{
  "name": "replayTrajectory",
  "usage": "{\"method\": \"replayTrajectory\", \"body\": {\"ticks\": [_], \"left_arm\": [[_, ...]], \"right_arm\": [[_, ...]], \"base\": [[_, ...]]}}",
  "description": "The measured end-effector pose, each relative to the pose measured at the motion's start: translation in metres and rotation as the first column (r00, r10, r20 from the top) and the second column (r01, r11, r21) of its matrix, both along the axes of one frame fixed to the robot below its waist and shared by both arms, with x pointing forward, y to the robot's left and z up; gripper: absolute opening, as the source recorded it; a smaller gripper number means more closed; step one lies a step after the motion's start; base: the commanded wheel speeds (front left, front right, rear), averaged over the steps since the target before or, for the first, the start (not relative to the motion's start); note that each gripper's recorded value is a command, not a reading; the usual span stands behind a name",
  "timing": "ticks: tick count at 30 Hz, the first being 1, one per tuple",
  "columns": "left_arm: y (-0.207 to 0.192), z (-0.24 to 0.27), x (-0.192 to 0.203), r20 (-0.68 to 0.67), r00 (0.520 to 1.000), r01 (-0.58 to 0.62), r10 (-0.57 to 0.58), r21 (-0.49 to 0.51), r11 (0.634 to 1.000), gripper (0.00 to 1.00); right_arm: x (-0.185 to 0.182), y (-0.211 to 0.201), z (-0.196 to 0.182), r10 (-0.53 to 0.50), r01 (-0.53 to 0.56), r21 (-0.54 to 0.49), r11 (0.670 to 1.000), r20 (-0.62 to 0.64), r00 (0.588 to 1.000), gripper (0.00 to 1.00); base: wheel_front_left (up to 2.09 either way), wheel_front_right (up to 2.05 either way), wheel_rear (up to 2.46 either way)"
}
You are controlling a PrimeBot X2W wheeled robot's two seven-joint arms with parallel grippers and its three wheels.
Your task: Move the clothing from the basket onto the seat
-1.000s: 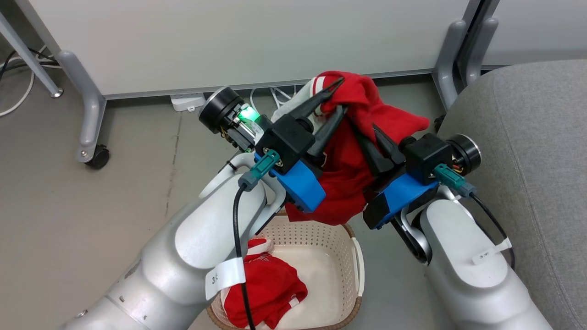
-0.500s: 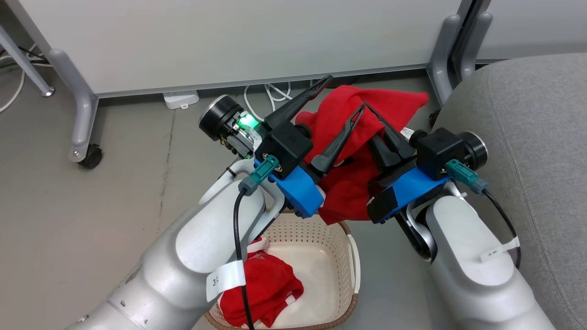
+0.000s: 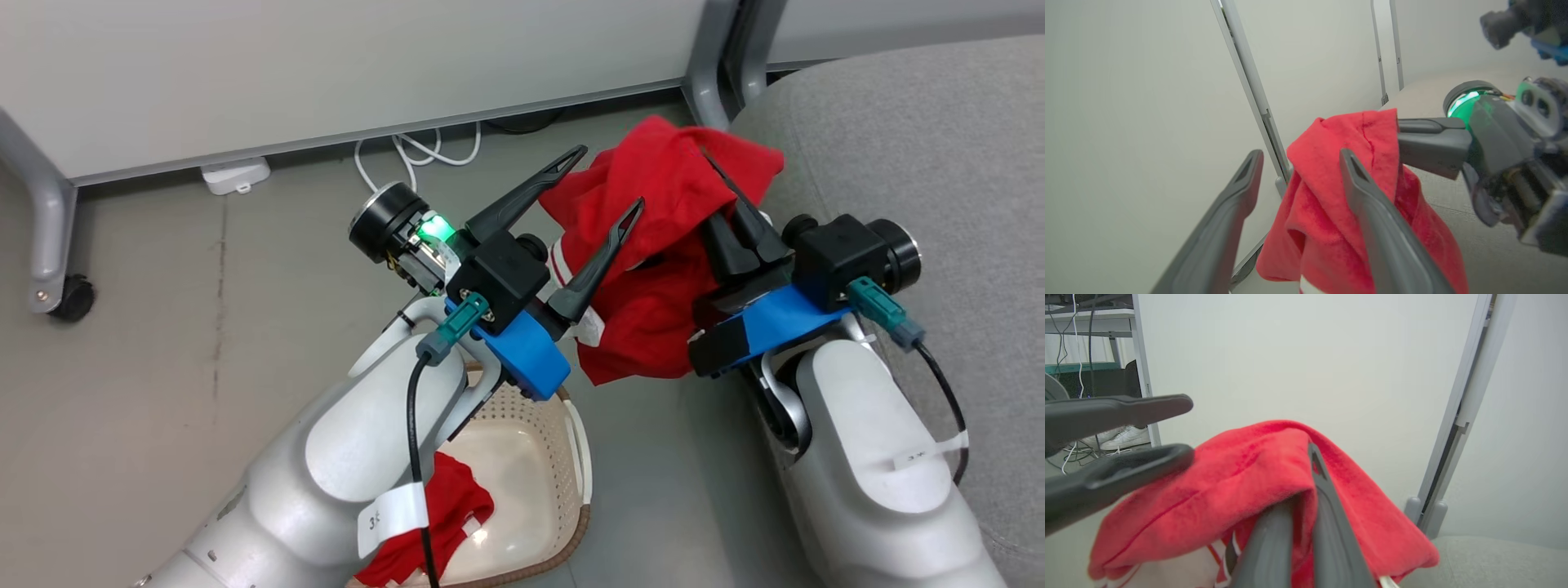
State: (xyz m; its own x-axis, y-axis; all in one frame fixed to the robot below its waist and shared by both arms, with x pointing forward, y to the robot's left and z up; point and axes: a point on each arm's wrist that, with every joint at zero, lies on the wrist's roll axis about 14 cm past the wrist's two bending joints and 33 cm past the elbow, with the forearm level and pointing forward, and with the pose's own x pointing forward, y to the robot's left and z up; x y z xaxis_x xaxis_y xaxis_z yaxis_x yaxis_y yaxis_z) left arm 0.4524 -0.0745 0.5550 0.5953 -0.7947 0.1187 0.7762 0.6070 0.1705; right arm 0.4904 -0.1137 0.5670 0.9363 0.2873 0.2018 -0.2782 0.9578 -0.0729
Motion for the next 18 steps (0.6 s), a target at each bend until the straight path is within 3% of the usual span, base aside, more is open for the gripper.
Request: {"method": "replayTrajectory", "body": {"ticks": [8, 18], "left_arm": [[-0.027, -0.017, -0.001, -0.032, 0.996, 0.079, -0.079, -0.003, 0.997, 1.0], [-0.073, -0.038, -0.019, -0.067, 0.973, 0.223, -0.223, -0.006, 0.975, 1.0]], "right_arm": [[-0.007, -0.062, -0.003, -0.168, 0.168, -0.015, 0.986, 0.006, 0.986, 0.0], [-0.038, -0.139, -0.008, -0.375, 0.375, -0.021, 0.927, 0.004, 0.927, 0.0]], "base": [[0.0, 0.0, 0.0], [0.0, 0.0, 0.0]]}}
